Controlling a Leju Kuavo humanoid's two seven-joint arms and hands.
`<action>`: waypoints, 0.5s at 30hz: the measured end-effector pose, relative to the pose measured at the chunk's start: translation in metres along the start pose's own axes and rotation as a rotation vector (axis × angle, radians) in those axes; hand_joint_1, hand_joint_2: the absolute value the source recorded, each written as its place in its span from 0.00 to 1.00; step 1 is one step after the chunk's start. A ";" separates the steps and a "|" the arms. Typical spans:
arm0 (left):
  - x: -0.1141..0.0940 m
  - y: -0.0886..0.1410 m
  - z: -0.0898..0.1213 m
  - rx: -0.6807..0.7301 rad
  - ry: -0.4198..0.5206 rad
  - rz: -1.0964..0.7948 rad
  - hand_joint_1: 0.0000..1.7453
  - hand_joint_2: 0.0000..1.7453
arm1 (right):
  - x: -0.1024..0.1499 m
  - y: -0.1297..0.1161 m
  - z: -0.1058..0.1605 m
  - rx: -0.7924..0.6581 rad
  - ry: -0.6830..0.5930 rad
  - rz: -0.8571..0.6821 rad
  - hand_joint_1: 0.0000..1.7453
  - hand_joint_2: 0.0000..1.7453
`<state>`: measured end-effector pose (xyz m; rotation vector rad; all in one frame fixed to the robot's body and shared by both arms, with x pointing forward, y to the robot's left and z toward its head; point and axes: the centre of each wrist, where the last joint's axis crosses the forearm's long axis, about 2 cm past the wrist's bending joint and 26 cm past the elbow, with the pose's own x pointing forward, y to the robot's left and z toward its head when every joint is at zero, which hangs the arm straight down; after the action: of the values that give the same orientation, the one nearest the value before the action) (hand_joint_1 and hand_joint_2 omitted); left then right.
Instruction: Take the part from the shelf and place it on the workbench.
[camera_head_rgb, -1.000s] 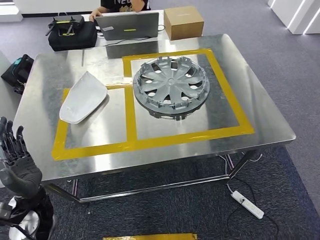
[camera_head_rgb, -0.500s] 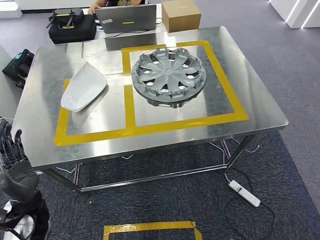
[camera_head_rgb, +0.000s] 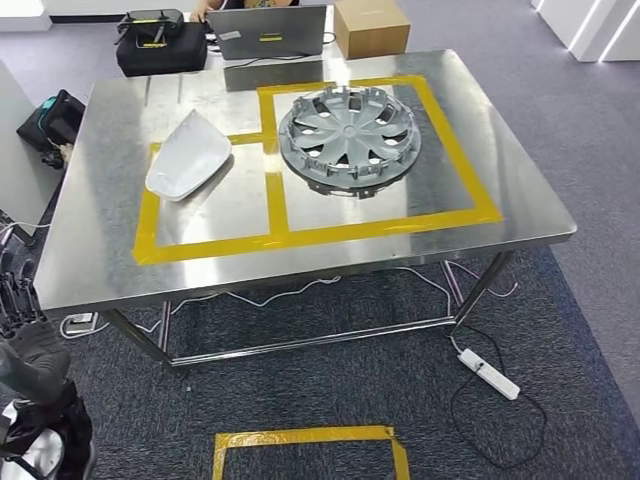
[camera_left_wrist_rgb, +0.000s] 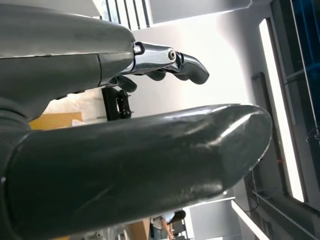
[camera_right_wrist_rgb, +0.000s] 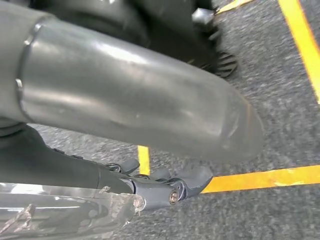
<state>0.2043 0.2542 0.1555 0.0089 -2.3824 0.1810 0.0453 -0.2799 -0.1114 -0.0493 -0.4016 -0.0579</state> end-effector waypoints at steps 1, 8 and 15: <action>0.000 0.000 0.000 0.000 0.000 0.000 0.00 0.00 | 0.001 0.000 0.000 0.001 -0.002 -0.002 0.00 0.00; 0.000 0.002 0.000 0.006 0.000 -0.010 0.00 0.00 | 0.001 0.003 0.000 0.010 -0.007 -0.017 0.00 0.00; 0.000 0.003 -0.001 0.004 -0.005 -0.012 0.00 0.00 | 0.001 0.004 0.000 0.015 -0.008 -0.022 0.00 0.00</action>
<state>0.2053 0.2572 0.1560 0.0255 -2.3860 0.1800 0.0463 -0.2760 -0.1112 -0.0301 -0.4108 -0.0762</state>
